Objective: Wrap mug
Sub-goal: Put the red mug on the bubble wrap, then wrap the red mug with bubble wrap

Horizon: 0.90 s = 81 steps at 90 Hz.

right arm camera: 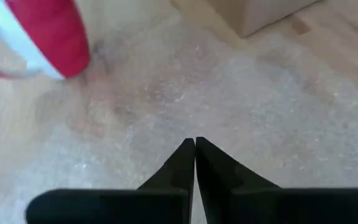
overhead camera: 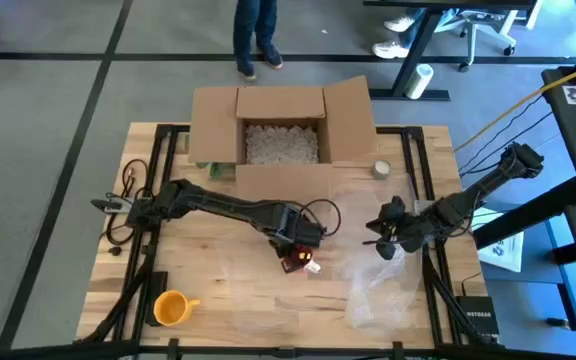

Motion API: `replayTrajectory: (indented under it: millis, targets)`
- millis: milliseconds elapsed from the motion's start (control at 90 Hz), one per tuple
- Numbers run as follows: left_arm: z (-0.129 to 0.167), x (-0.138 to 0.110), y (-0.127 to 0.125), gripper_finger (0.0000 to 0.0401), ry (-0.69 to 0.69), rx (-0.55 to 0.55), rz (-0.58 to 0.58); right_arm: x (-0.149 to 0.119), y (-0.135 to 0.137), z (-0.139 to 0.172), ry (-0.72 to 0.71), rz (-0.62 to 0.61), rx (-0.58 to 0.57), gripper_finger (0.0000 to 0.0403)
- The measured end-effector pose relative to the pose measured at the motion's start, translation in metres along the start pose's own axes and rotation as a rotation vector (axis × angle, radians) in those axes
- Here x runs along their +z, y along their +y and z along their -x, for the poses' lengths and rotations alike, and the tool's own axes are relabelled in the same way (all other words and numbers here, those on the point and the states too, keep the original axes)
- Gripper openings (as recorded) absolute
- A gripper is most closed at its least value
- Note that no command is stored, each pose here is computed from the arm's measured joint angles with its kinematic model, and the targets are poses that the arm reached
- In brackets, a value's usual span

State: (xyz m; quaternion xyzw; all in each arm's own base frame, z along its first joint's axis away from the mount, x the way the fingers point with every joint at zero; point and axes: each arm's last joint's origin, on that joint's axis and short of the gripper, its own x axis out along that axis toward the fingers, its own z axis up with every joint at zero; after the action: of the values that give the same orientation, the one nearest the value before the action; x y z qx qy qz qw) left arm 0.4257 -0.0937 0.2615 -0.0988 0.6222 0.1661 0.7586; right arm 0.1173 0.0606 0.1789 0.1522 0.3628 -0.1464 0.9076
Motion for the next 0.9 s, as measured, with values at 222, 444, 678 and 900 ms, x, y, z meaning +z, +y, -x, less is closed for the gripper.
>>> replayTrajectory:
  millis: [222,444,678,900]
  targets:
    - [0.033,-0.012,-0.012,0.0065,-0.172,0.039,-0.032,0.0,0.0,0.0,0.001,-0.001,0.003,0.0]
    - [0.052,-0.035,-0.028,0.0065,-0.267,0.144,-0.069,-0.002,0.001,0.0,0.06,-0.011,0.047,0.0]
    - [0.057,-0.07,-0.052,0.0065,-0.418,0.338,-0.067,0.0,0.0,0.013,0.13,-0.031,-0.008,0.0]
    - [0.026,-0.095,-0.061,0.0063,-0.405,0.397,-0.002,0.019,0.018,0.044,0.013,0.0,0.054,0.0]
